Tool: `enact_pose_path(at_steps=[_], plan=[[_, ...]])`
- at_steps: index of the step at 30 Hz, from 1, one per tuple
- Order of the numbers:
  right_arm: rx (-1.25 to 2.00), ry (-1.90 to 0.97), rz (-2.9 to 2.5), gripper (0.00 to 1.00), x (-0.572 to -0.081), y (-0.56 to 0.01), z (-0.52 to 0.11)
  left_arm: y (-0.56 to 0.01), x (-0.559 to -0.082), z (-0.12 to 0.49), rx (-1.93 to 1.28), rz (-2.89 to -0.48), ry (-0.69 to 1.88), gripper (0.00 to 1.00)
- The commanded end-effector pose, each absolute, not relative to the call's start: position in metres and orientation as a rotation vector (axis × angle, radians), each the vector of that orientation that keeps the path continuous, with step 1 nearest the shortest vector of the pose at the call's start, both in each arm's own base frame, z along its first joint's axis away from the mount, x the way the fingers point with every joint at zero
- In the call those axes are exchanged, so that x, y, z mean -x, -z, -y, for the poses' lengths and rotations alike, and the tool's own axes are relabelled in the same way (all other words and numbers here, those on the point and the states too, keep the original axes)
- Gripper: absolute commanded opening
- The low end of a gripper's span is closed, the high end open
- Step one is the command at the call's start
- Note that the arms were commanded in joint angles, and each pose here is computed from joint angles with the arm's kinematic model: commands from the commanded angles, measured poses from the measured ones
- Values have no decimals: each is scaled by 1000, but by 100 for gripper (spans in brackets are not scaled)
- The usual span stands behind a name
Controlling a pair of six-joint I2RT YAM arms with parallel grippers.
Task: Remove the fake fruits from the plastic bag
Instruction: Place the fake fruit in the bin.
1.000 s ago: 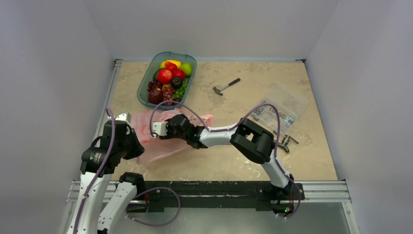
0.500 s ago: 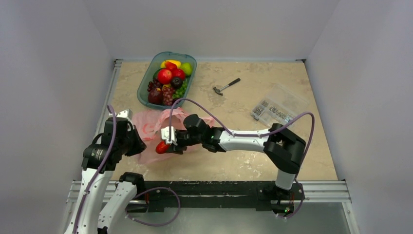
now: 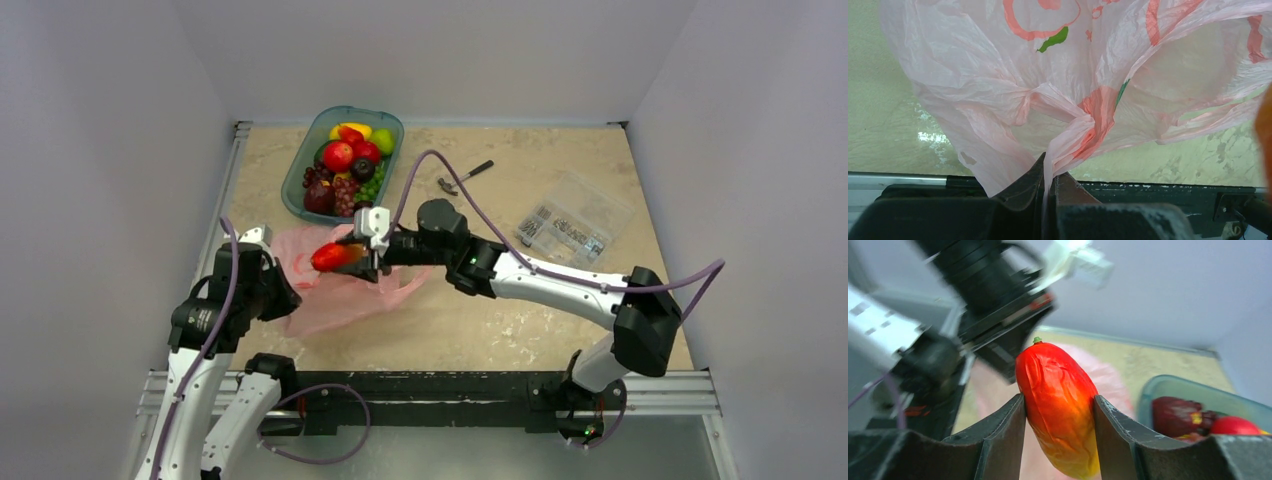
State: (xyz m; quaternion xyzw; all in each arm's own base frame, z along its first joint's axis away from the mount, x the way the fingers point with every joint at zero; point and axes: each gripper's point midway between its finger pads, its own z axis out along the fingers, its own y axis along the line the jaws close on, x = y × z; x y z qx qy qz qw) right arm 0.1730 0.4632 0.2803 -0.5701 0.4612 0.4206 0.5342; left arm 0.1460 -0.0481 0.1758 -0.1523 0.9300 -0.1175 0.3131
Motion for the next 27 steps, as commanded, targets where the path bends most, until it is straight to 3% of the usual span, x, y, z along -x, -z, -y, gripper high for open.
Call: enact_pose_path(at_steps=[1,10,22,27], plan=[[1102,-911,-1121,0,-235,-343,-461,-177,-152,56,391,-2441,359,0],[813,-772,-1351,0,-367,-332,-489,-176,-151,59,369,-2461,377,0],[692,-625,-1431,0,-467,-272,-531,-176,-151,61,360,-2455,389,0],[665,-564,-1443,11,-492,-252,-535,-177,-151,60,359,-2450,389,0]])
